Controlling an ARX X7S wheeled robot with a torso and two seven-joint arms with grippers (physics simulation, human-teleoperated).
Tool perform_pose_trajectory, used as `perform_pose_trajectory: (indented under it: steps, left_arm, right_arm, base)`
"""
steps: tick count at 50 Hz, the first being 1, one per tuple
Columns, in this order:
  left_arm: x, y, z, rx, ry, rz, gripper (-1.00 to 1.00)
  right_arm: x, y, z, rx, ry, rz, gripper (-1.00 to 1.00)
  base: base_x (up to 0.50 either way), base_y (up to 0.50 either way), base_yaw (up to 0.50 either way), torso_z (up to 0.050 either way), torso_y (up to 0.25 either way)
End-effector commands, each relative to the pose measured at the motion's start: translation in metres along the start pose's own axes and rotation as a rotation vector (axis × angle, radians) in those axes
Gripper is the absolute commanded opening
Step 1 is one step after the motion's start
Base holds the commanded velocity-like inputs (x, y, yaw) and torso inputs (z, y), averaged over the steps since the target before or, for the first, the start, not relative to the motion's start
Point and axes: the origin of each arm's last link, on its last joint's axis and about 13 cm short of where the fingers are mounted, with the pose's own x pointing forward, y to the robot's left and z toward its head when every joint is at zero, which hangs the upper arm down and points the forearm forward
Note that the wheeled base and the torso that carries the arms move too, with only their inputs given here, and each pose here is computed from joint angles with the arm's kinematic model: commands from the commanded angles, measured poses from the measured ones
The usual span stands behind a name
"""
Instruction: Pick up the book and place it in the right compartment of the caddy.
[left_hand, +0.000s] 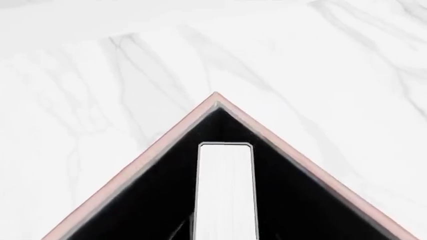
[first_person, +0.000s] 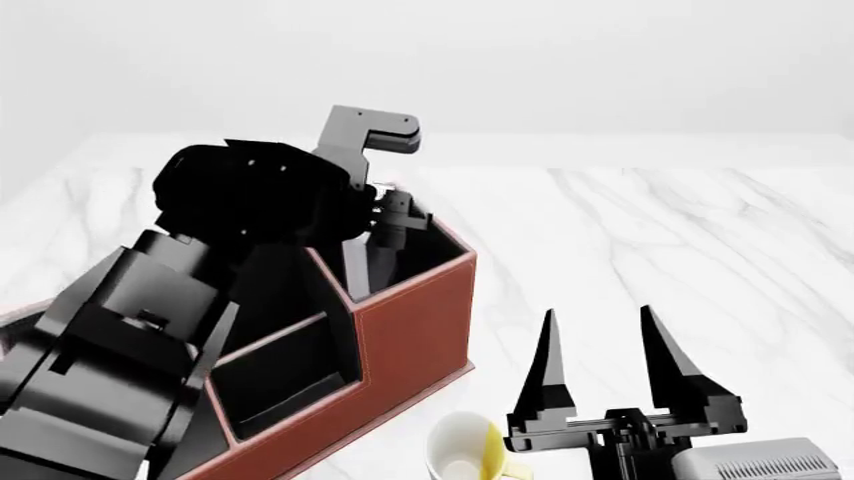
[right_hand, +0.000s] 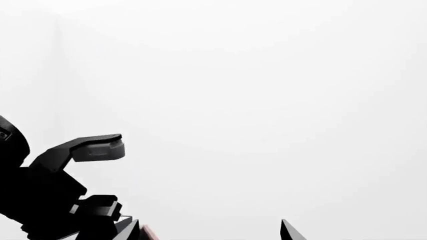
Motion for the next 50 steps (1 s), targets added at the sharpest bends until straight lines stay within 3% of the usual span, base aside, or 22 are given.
perform_pose_trajectory:
  steps: [1,13,23,32,43,50]
  left_arm:
    - [-0.001,-0.006,0.007,-0.007,-0.046,-0.042,1.00]
    - [-0.025,-0.002,0.029,-0.007,-0.123,-0.020,1.00]
    - [-0.076,0.007,0.066,0.010,-0.276,0.002,1.00]
    - [-0.112,0.012,0.076,0.032,-0.387,0.020,1.00]
    - [-0.151,0.032,0.069,0.009,-0.497,0.006,1.00]
    - [-0.179,0.053,0.045,-0.044,-0.628,0.005,1.00]
  right_arm:
    - [0.002,-0.001,0.001,-0.010,-0.011,0.004,1.00]
    - [0.002,-0.001,-0.001,-0.013,-0.009,0.004,1.00]
    - [0.001,-0.001,-0.003,-0.020,-0.001,0.009,1.00]
    - [0.001,0.000,-0.002,-0.020,0.000,0.013,1.00]
    - [0.000,0.000,-0.002,-0.022,0.000,0.013,1.00]
    - [0.000,0.001,-0.002,-0.024,-0.001,0.017,1.00]
  base:
    - [0.00,0.00,0.00,0.000,0.000]
    - [0.00,0.00,0.00,0.000,0.000]
    - [0.00,0.00,0.00,0.000,0.000]
    - [0.00,0.00,0.00,0.000,0.000]
    - [0.00,0.00,0.00,0.000,0.000]
    - [0.00,0.00,0.00,0.000,0.000]
